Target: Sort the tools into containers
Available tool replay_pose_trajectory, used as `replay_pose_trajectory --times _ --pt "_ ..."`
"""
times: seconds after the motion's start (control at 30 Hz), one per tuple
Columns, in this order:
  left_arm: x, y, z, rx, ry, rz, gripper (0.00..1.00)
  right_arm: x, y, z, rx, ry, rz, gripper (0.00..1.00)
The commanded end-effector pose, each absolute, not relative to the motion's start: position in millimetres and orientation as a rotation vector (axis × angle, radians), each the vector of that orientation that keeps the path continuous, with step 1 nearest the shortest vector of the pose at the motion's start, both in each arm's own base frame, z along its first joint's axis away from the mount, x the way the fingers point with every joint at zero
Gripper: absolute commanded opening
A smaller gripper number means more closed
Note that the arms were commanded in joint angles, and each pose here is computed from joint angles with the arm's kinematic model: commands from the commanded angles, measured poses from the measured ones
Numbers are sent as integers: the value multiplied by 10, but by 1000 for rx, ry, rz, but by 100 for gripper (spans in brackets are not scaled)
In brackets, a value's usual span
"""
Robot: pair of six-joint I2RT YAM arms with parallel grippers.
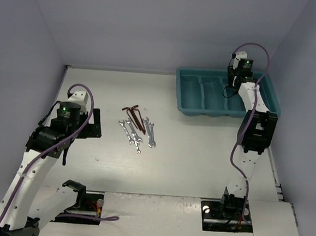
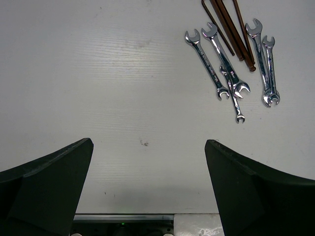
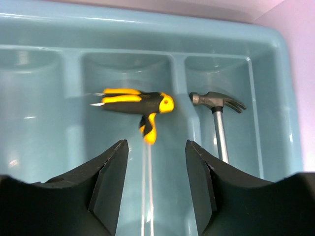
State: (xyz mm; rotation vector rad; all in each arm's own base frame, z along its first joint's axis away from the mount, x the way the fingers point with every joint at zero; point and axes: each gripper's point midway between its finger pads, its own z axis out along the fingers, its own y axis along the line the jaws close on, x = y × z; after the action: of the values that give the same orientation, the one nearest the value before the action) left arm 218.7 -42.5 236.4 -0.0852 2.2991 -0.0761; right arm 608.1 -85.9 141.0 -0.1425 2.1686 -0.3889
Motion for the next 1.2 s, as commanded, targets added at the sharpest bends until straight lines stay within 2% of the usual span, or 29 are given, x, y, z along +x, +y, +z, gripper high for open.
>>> replay_pose_trajectory --times 0.0,0.1,0.33,0.53,0.83,1.17 --pt "2260 -444 2591 -97 2224 -106 95 5831 3 2677 -199 1913 -234 48" --pt "2263 -440 2621 -101 2215 -107 95 5554 613 2628 -255 1926 -77 48" --pt "2264 -435 2678 -113 2198 -111 96 4693 2088 2106 -358 2045 238 48" --pt "2252 -461 2663 -135 2202 -136 95 4145 2723 1449 -258 2207 306 46" --pt "2226 -479 2637 -136 2208 -152 95 3675 3226 809 -238 2351 344 42" --pt "2201 -481 2588 -128 2218 -153 95 3588 3121 344 -133 2425 229 37"
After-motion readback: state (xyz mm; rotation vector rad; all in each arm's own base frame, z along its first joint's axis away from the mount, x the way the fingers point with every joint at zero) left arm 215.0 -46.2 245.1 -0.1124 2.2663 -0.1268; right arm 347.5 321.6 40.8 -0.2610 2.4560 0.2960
